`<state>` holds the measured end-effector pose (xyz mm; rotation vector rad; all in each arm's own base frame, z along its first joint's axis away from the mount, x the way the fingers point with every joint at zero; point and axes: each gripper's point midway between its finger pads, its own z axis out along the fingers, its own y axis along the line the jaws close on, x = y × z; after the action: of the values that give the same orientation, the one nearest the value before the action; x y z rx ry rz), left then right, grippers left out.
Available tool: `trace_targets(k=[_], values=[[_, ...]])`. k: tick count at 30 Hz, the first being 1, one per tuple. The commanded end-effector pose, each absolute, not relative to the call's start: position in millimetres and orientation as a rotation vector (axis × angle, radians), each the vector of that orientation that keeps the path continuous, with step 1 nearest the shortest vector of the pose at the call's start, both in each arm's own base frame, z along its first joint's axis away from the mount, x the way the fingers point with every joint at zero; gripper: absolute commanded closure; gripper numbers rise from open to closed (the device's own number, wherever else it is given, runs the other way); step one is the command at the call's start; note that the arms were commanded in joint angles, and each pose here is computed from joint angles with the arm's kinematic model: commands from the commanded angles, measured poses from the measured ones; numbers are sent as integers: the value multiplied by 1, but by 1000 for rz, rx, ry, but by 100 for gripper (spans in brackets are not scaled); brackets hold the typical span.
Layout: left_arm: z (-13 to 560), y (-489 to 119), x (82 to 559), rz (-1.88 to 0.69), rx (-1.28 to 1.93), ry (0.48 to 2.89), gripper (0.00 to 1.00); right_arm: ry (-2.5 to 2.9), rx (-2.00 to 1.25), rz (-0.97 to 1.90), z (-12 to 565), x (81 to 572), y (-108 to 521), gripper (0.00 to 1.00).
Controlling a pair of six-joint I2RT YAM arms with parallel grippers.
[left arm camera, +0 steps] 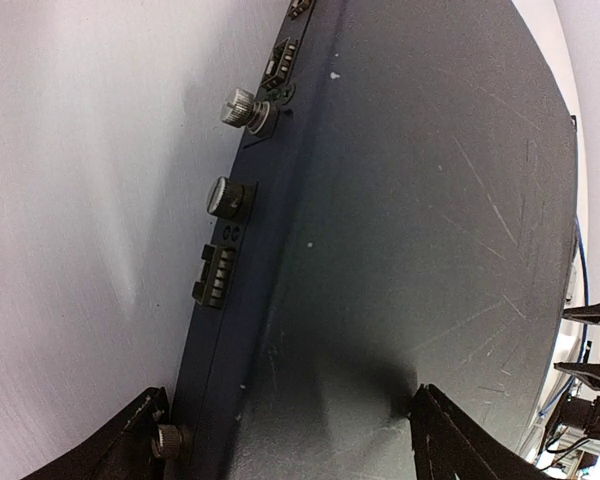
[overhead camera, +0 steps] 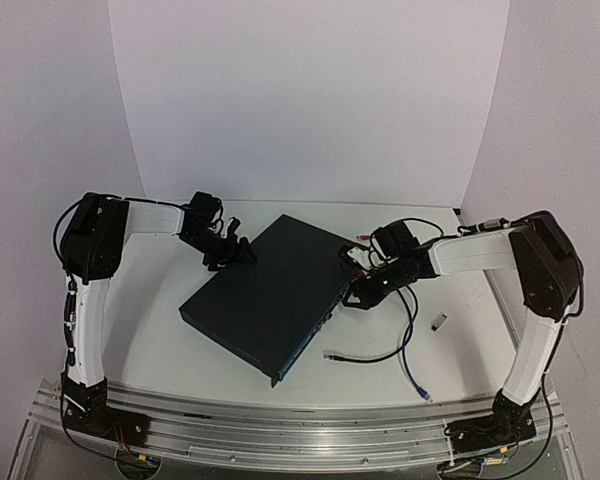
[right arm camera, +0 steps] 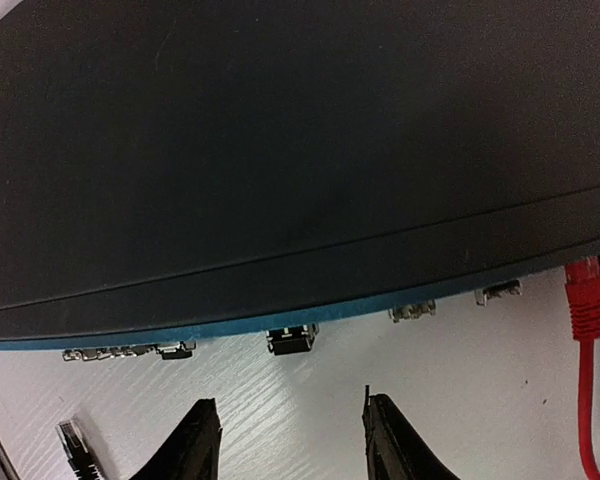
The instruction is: Pull the plug from the switch port
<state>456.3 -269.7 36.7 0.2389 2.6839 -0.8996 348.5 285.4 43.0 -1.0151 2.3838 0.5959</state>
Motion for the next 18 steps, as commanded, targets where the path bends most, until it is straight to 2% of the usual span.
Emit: trace_targets(k=[1, 11, 18], values=[[-2, -256, 441, -771, 220, 2799, 18, 2279, -1077, 633, 56, 359, 304, 59], [-4, -258, 441, -783, 237, 2805, 19, 2274, -1125, 546, 44, 362, 312, 62], [-4, -258, 440, -775, 243, 2811, 19, 2265, -1139, 519, 42, 364, 315, 67]])
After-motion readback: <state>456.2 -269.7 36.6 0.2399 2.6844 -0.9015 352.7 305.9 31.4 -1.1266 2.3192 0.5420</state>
